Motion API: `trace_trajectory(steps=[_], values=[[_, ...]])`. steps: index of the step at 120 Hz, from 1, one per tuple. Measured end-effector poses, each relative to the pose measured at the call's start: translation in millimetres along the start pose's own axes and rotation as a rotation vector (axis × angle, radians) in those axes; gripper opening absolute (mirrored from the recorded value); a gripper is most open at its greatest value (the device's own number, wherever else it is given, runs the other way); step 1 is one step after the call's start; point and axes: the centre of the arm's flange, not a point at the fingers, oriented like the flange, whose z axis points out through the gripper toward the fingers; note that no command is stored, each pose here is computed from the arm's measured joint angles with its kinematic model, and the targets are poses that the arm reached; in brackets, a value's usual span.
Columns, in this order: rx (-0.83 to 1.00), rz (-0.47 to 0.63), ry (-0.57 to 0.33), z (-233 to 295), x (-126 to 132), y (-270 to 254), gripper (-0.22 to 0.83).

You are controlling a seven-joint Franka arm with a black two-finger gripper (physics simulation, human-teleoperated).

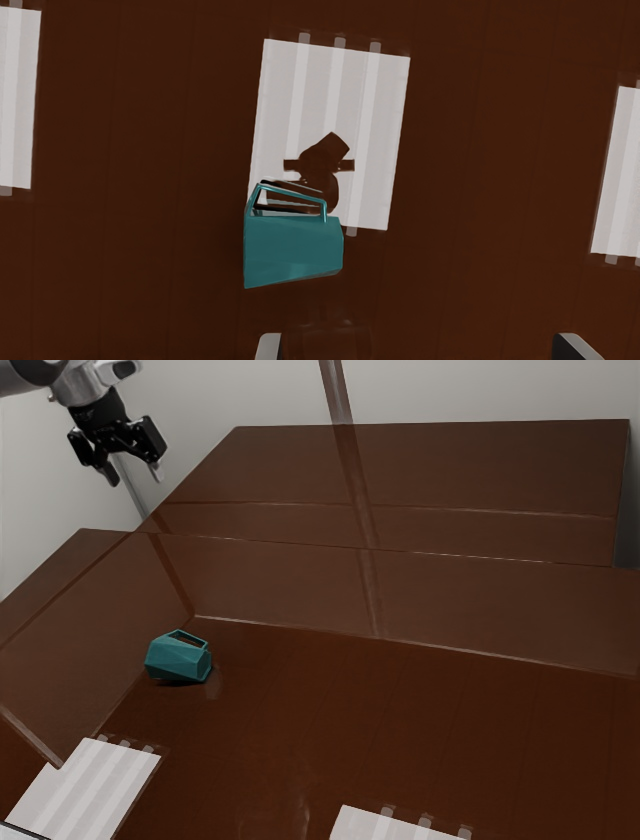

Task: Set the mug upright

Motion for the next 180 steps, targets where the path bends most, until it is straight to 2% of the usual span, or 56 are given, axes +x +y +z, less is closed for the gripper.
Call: trace_trajectory(steps=[17, 25, 35, 46, 54, 72, 91, 107, 139, 173, 180], values=[[-0.029, 0.023, -0.052, 11, -12, 10, 0.6], [-0.077, -0.017, -0.112, 56, -26, -8, 0.6], [-0.185, -0.127, -0.172, 127, -36, -60, 0.6], [-0.302, -0.266, -0.151, 168, -44, -132, 0.6], [-0.409, -0.343, -0.139, 196, -58, -164, 0.6], [-0.588, -0.42, -0.117, 251, -81, -212, 0.6], [-0.672, -0.356, -0.097, 299, -87, -223, 0.6], [-0.744, -0.312, -0.064, 343, -81, -223, 0.6], [-0.85, -0.225, 0.066, 364, -76, -210, 0.6], [-0.884, -0.121, 0.104, 377, -82, -184, 0.6], [-0.884, -0.103, 0.111, 378, -82, -182, 0.55]])
